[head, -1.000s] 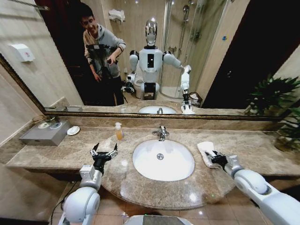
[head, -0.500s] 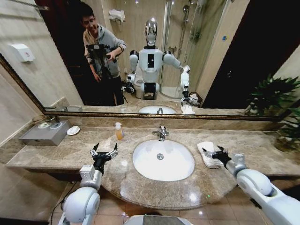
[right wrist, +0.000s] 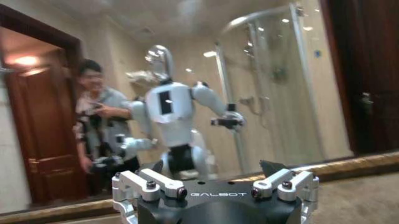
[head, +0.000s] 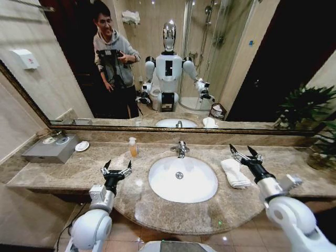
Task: Pick up the towel from the sink counter and wipe the mirror surface.
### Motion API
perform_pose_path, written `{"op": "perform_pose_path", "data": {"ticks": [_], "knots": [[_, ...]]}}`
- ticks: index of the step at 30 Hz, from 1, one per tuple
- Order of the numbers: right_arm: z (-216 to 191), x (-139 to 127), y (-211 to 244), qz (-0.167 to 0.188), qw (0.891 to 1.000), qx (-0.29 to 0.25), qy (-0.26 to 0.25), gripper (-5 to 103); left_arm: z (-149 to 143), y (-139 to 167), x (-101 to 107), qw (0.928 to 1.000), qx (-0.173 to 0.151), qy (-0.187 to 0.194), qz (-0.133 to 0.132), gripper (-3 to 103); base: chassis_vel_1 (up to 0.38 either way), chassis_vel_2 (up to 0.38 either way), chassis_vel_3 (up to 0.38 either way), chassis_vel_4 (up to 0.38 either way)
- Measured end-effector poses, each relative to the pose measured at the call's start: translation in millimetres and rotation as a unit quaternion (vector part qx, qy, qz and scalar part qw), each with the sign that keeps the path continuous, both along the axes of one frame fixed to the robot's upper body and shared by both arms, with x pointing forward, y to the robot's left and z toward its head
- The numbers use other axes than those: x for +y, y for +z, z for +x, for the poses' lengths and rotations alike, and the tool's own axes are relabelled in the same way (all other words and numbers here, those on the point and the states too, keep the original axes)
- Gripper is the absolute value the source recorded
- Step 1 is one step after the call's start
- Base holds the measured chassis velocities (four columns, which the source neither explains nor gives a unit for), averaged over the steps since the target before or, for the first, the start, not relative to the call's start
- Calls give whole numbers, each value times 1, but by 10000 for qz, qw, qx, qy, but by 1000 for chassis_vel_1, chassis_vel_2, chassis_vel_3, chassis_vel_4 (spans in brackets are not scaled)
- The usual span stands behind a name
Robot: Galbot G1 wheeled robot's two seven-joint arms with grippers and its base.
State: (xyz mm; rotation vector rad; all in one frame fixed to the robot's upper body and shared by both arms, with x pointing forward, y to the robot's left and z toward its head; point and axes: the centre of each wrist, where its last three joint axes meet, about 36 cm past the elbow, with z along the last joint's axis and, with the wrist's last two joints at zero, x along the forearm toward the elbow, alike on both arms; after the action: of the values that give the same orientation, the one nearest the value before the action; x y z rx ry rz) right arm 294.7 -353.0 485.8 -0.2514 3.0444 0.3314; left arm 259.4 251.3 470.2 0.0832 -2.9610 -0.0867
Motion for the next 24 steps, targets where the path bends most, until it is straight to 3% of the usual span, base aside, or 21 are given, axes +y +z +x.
{"op": "perform_pose_path", "data": {"ticks": [5,10,24], "knots": [[-3,28,-8,-102,9989,-320,316,100,0,0,0,10000,0,0,0,100,0,0,0,0],[-1,44,-10,-207,9983,-517,168,100,0,0,0,10000,0,-1,0,100,0,0,0,0],[-14,46,0,-223,9972,-706,-76,100,0,0,0,10000,0,0,1,100,81,-78,-88,82]]}}
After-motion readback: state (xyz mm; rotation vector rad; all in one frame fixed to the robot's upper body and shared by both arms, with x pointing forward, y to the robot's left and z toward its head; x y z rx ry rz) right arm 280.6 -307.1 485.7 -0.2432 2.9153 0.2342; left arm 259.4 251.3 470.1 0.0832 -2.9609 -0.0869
